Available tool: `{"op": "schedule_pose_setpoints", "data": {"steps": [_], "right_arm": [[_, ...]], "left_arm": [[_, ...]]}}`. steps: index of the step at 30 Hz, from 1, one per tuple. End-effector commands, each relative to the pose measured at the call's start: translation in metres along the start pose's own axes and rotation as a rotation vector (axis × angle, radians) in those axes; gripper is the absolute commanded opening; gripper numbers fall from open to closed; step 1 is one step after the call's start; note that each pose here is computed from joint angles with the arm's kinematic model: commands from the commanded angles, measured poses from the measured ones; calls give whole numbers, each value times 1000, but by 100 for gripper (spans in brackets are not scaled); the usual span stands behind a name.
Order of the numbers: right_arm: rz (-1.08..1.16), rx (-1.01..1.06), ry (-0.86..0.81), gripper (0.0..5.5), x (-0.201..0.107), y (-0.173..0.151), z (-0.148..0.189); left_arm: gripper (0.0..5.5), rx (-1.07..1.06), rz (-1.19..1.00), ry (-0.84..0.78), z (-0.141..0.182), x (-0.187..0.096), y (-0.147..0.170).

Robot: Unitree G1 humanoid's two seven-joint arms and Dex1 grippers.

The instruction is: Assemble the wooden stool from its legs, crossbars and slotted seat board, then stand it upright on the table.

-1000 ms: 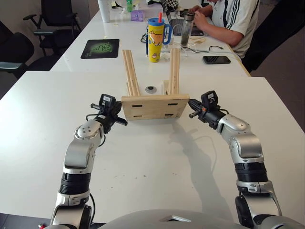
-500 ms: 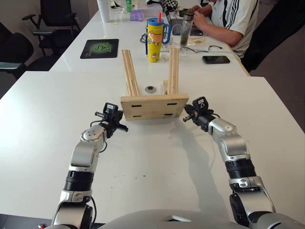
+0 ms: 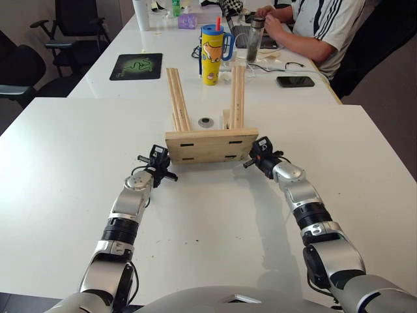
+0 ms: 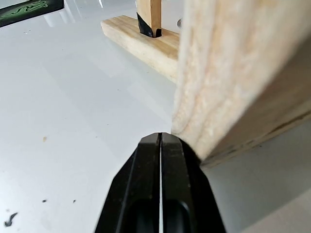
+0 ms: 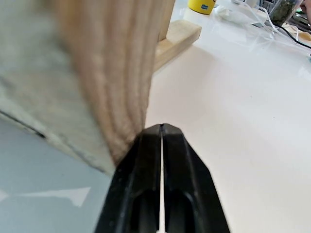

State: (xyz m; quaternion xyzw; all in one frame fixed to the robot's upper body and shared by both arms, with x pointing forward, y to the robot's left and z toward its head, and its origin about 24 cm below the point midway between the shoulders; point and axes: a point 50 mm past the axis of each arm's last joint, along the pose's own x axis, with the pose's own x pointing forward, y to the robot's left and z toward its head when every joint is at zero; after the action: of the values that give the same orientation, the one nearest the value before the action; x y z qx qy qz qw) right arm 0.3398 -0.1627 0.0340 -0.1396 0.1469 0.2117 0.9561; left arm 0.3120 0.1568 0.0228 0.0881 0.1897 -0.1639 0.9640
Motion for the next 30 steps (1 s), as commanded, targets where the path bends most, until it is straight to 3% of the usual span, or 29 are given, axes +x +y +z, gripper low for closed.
{"op": "schedule_pose_setpoints", "data": {"steps": [1,8,15,23,30], "right_arm": [[79,0,-50,0,5,18,8],[167,31,-187,0,4,35,39],[183,25,-373,0,-10,36,107],[140,30,-552,0,-37,20,173],[114,43,-583,0,-43,13,189]], "left_arm": [[1,-3,-59,2,-3,1,-15],[1,8,-123,-175,47,-2,-26],[1,33,-216,-364,109,-23,-49],[1,48,-214,-584,177,-55,-51],[1,50,-175,-580,185,-54,-41]]}}
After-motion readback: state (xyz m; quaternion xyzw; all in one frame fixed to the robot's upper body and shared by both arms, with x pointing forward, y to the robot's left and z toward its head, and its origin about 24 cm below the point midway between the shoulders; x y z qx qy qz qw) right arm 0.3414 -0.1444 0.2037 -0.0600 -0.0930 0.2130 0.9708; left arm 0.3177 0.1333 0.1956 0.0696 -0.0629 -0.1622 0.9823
